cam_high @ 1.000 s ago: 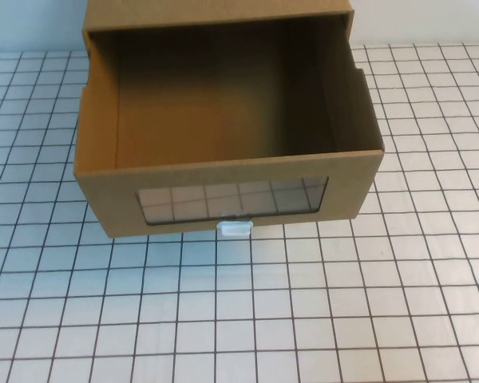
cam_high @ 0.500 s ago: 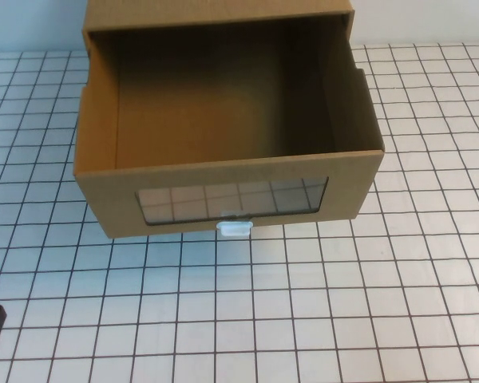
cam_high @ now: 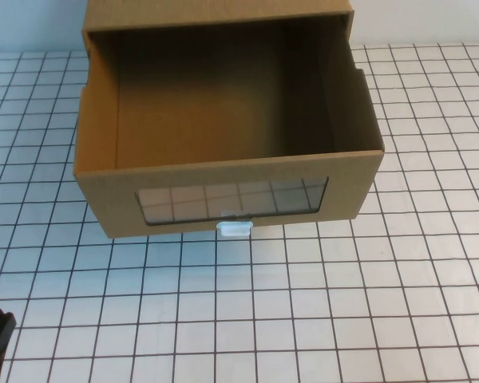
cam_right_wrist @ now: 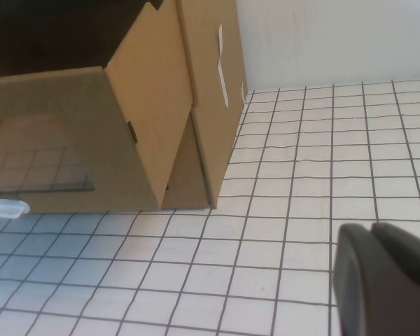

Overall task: Open the shoe box
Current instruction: 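Pull the top drawer of the cardboard box fully open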

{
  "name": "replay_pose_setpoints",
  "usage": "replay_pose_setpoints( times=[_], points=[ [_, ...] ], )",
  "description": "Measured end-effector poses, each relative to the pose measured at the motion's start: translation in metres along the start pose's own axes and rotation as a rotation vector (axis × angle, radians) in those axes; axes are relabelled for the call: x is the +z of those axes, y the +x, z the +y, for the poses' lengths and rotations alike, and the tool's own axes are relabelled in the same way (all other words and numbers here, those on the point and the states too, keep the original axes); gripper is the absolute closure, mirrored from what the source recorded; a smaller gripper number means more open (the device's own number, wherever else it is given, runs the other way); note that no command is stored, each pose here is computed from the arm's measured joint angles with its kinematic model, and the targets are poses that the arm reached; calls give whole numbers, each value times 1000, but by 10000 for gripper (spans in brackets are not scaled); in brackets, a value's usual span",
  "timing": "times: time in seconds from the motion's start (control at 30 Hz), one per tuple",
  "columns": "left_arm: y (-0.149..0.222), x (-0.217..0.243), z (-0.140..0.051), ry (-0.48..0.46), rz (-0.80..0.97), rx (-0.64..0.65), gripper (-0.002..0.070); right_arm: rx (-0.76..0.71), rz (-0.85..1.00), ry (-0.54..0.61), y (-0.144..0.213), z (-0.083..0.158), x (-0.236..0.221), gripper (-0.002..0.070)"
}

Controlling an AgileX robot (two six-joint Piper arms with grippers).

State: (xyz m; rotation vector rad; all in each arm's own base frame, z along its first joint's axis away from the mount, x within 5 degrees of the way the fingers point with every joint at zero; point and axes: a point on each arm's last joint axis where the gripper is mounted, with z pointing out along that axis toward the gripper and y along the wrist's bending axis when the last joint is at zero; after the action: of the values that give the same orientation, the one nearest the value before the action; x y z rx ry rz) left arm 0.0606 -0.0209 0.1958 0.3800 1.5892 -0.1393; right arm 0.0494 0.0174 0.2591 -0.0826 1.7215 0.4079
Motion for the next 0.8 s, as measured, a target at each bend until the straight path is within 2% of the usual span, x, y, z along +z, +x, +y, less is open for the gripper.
replay_pose_setpoints(
  times=[0.2,0.33,0.5,0.67,0.8],
  points=[
    [0,0,0,0,0,0,677,-89,-16,32,1,-3,1,689],
    [0,0,0,0,0,0,677,-143,-81,88,17,-11,9,689],
    [0,0,0,0,0,0,677,-142,-112,197,52,-27,17,689],
    [0,0,0,0,0,0,677,-139,-107,231,58,-29,13,689],
    [0,0,0,0,0,0,677,-126,-13,258,68,-32,11,689]
  ],
)
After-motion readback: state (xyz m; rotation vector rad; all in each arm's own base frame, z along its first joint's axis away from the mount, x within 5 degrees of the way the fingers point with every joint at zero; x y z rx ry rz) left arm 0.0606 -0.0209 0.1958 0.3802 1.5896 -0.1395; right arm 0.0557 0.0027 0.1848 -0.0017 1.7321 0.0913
